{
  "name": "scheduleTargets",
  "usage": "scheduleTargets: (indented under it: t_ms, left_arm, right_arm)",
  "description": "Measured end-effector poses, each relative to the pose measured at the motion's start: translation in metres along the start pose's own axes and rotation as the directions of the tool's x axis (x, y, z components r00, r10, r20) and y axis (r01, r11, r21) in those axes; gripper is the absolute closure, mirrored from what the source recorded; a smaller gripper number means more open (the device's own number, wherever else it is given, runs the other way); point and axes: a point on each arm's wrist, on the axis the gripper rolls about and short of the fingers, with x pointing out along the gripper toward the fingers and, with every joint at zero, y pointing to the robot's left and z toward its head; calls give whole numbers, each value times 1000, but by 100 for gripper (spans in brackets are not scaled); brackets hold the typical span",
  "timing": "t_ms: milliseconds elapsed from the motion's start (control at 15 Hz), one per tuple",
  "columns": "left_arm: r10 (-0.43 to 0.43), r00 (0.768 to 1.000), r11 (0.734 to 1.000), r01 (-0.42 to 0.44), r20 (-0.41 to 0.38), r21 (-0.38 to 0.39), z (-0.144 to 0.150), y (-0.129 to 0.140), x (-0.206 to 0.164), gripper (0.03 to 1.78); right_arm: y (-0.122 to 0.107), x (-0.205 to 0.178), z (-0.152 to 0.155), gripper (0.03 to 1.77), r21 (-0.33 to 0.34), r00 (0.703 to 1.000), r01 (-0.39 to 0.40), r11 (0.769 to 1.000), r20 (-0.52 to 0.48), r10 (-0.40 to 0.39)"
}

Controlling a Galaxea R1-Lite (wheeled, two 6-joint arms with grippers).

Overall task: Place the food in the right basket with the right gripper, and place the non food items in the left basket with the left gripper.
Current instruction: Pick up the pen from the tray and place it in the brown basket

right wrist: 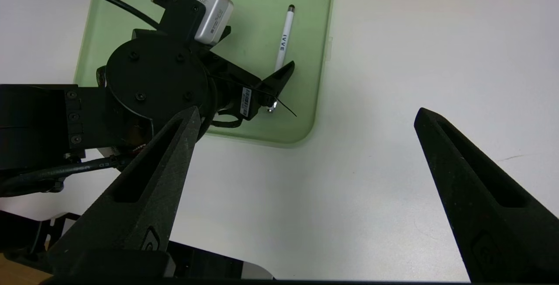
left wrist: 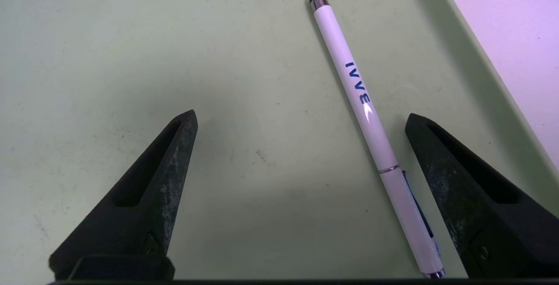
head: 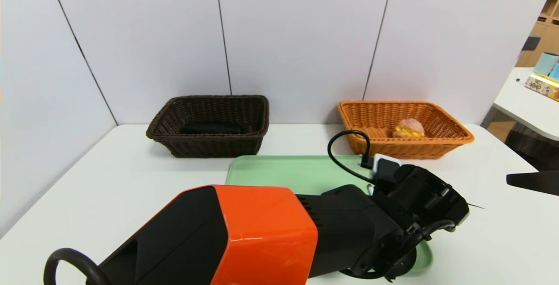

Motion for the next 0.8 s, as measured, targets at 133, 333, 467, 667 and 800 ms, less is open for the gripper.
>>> scheduleTargets:
  t_ms: [133,333,467,667,800]
  left_arm:
    - [-19,1000,1000,19,-8,-3,0,0,0,12]
    - [-33,999,999,33,-14,-8,1,0,0,21]
    - [-56,998,998,55,-26,-26,2,1,0,55]
    - [-53,998,998,52,-25,-37,3,4,2,91]
    - [-53,998,998,52,-18,-42,5,5,3,121]
  right_arm:
    - [0,0,0,10,0,1000,0,1000,0,0]
    - [0,0,0,11,0,1000,0,1000,0,0]
    - [0,0,0,11,0,1000,-1,1000,-1,1]
    - [0,1,0,11,-1,1000,-1,1000,-3,1]
    - [0,1,0,10,-2,1000,0,1000,-3,0]
